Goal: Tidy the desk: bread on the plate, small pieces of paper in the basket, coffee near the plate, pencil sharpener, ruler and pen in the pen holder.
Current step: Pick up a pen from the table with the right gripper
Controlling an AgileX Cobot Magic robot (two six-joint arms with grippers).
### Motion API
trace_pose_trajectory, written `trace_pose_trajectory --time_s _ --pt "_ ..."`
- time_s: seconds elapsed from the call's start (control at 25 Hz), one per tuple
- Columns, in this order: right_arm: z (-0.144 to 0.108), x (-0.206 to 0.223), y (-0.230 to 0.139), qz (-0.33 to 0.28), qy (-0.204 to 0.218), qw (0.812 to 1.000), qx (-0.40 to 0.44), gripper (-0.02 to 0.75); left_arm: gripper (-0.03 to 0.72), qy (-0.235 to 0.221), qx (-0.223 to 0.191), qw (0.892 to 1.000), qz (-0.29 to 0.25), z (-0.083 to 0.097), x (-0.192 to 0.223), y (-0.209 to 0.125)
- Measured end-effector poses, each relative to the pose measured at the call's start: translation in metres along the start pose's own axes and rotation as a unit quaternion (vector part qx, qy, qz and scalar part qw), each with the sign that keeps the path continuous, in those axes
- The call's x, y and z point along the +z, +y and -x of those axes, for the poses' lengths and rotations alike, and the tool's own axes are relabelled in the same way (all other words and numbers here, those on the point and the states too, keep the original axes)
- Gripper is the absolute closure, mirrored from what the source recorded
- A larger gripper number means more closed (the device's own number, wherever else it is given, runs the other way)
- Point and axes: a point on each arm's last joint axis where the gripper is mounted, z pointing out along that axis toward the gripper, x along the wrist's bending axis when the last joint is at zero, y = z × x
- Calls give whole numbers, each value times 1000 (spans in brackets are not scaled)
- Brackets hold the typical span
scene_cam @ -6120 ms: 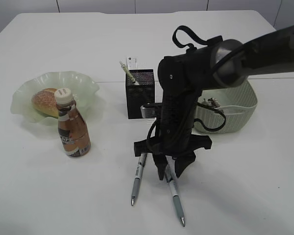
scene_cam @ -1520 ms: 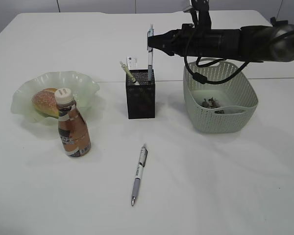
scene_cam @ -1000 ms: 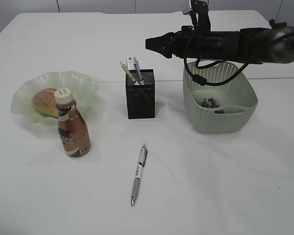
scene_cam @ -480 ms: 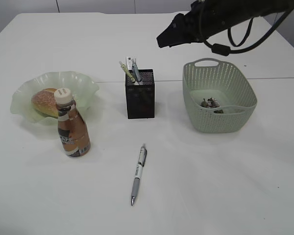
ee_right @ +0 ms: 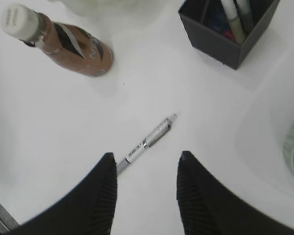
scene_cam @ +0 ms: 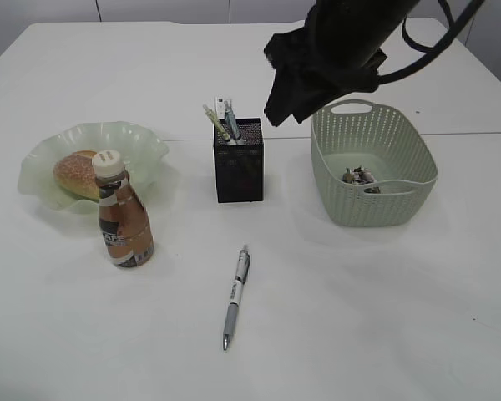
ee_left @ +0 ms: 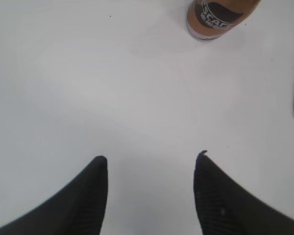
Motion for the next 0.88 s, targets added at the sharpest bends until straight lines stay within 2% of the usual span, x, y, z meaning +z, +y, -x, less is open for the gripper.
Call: trace_pose_trajectory --time_s 0.16,0.32,0.44,0.6,0.76,0.88 --pt "-33 18 -5 -47 -54 997 20 437 274 0 0 1000 0 0 0 0" --pt "-60 45 -20 -94 -57 993 39 437 274 0 0 1000 0 0 0 0" --pt "-63 62 -37 -127 -58 987 81 437 274 0 0 1000 0 0 0 0" --pt "-57 87 -54 -140 -68 974 162 437 274 -1 0 1000 3 0 0 1" --pt "-64 110 -58 -121 -77 962 234 437 274 -3 -3 1000 15 1 0 3" --pt "-65 124 -55 -97 -83 943 306 437 274 -4 -3 1000 23 1 0 4"
